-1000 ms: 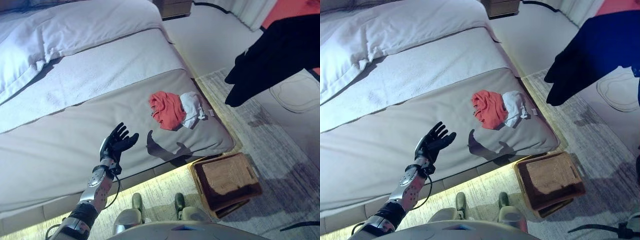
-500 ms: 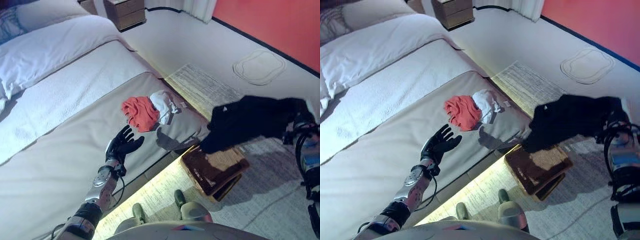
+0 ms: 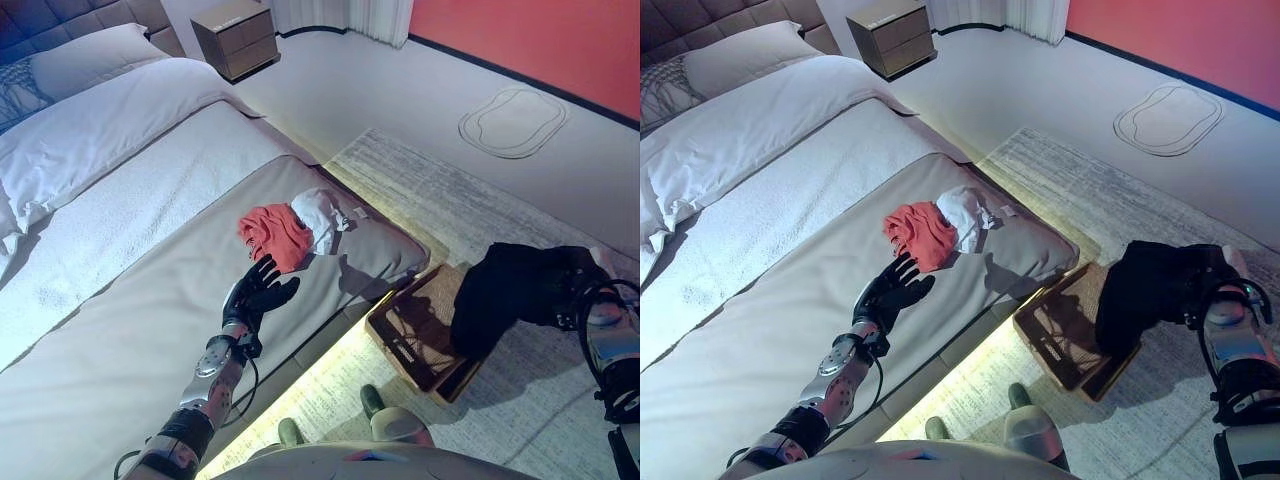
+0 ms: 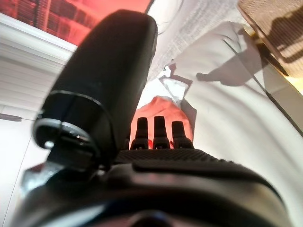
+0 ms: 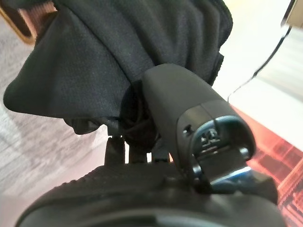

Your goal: Pick up the clothes from the bed and place them into the basket

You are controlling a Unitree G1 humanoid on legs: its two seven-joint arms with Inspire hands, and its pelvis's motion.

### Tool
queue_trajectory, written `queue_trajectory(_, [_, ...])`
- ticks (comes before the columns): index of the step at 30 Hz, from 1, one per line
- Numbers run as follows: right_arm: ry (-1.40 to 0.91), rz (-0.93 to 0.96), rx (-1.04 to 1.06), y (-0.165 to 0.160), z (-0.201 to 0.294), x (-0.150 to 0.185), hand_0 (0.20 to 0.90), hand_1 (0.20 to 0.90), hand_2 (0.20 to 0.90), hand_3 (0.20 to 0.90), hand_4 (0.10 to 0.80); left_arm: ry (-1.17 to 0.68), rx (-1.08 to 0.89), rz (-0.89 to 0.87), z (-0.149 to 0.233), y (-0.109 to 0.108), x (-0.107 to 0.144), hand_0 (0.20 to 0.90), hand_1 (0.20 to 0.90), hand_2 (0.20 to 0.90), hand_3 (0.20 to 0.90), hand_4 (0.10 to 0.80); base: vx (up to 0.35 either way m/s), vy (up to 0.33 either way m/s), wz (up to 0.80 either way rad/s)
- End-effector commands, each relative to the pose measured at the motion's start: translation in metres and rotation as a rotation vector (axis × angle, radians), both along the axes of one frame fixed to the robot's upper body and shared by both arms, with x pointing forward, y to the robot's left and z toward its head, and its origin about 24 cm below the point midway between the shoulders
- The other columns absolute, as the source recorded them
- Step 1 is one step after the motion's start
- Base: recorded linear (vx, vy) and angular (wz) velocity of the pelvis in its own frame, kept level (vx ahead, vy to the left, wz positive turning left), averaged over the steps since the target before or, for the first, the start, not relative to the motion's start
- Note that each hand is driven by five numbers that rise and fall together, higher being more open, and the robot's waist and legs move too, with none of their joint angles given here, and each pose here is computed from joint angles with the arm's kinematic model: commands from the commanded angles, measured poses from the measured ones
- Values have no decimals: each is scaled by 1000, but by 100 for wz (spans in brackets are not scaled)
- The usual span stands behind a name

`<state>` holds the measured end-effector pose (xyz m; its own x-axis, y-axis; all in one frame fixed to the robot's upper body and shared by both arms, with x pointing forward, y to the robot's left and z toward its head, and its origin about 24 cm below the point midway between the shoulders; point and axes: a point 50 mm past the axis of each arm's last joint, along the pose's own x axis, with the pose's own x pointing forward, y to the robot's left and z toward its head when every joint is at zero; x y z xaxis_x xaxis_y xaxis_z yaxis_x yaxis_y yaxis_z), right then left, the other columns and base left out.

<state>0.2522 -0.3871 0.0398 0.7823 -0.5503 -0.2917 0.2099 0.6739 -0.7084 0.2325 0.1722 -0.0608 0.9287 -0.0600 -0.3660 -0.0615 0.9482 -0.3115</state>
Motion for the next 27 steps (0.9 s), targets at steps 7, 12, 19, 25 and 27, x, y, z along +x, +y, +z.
queue_trajectory(7, [-237,70,-82,7,57,42,300,300,300,200,100,-165,16,-71,23,-4,22,900,900,900,900,800,0,0,0])
queue_trajectory(12, [-195,34,-73,5,43,36,300,300,300,200,100,-204,-11,-52,28,-5,24,900,900,900,900,800,0,0,0])
queue_trajectory(19, [-118,-40,-52,-4,20,21,900,900,900,900,800,-260,-34,-34,36,-2,27,900,900,900,900,800,-1,-3,0])
queue_trajectory(25, [-88,-100,-39,-10,10,14,900,900,900,900,800,-256,-34,-34,36,-1,29,900,900,900,900,800,-2,0,2])
queue_trajectory(27, [-83,-103,-37,-10,8,12,900,900,900,900,800,-253,-34,-37,35,-1,28,900,900,900,900,800,6,-3,2])
